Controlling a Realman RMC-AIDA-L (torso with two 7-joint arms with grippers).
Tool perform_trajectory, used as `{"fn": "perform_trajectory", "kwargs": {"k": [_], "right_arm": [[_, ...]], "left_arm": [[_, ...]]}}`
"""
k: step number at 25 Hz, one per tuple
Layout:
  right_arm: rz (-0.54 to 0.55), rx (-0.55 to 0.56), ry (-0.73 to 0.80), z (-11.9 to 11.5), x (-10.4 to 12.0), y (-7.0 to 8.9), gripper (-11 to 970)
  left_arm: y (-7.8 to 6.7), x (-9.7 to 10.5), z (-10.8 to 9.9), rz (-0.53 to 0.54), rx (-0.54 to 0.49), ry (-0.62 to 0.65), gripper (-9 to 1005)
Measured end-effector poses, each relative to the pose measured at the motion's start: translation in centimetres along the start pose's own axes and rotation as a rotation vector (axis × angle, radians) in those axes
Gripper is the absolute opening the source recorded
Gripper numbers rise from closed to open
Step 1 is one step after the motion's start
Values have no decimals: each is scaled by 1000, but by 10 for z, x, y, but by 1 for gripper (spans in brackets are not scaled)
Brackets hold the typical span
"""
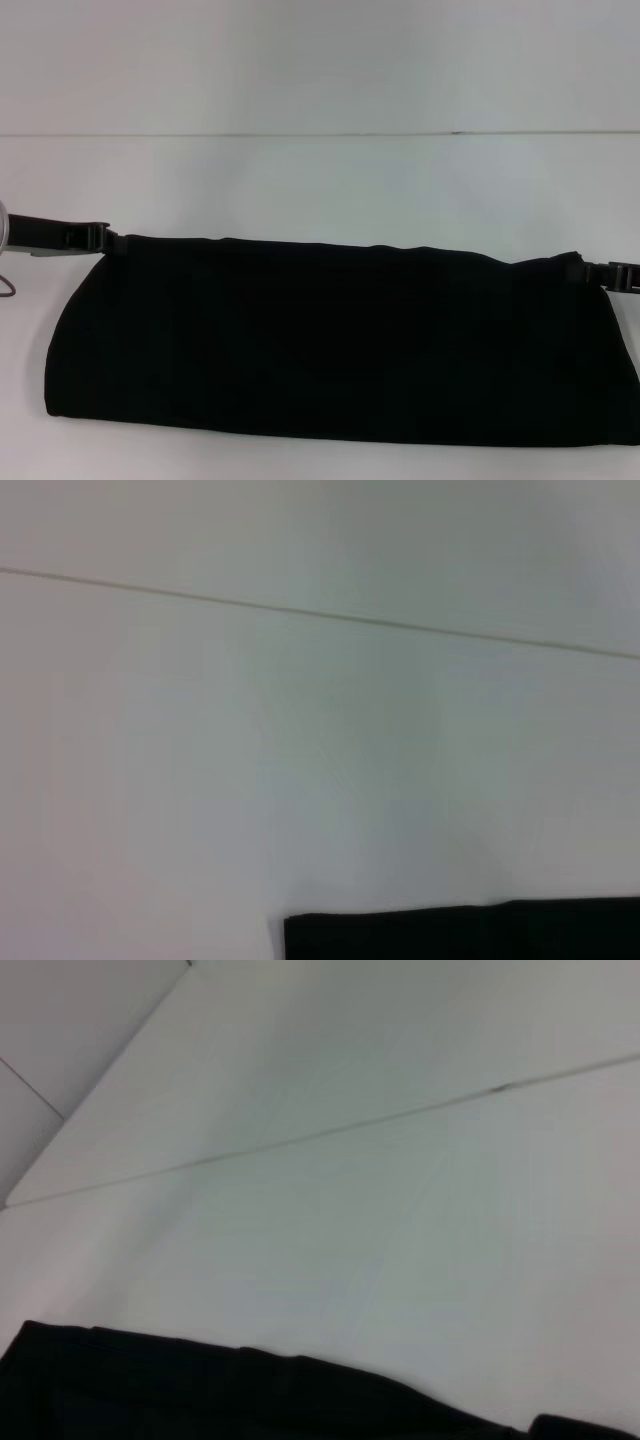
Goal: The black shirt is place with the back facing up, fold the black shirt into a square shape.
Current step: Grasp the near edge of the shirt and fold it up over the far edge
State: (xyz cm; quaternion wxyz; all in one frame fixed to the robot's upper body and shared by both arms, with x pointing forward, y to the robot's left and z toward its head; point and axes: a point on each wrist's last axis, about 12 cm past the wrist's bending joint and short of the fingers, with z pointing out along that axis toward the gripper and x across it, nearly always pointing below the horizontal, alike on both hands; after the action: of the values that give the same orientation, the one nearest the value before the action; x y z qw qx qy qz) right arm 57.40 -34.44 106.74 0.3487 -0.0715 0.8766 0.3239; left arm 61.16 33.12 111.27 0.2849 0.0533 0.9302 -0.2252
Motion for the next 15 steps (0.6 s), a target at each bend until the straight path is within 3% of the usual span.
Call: {"fn": "perform_trajectory", "kwargs": {"k": [15], "right_arm": [[-19,-34,-55,-9,-6,2,27]], "left_arm": [[-2,-11,-13,18,13,-40,49]]}}
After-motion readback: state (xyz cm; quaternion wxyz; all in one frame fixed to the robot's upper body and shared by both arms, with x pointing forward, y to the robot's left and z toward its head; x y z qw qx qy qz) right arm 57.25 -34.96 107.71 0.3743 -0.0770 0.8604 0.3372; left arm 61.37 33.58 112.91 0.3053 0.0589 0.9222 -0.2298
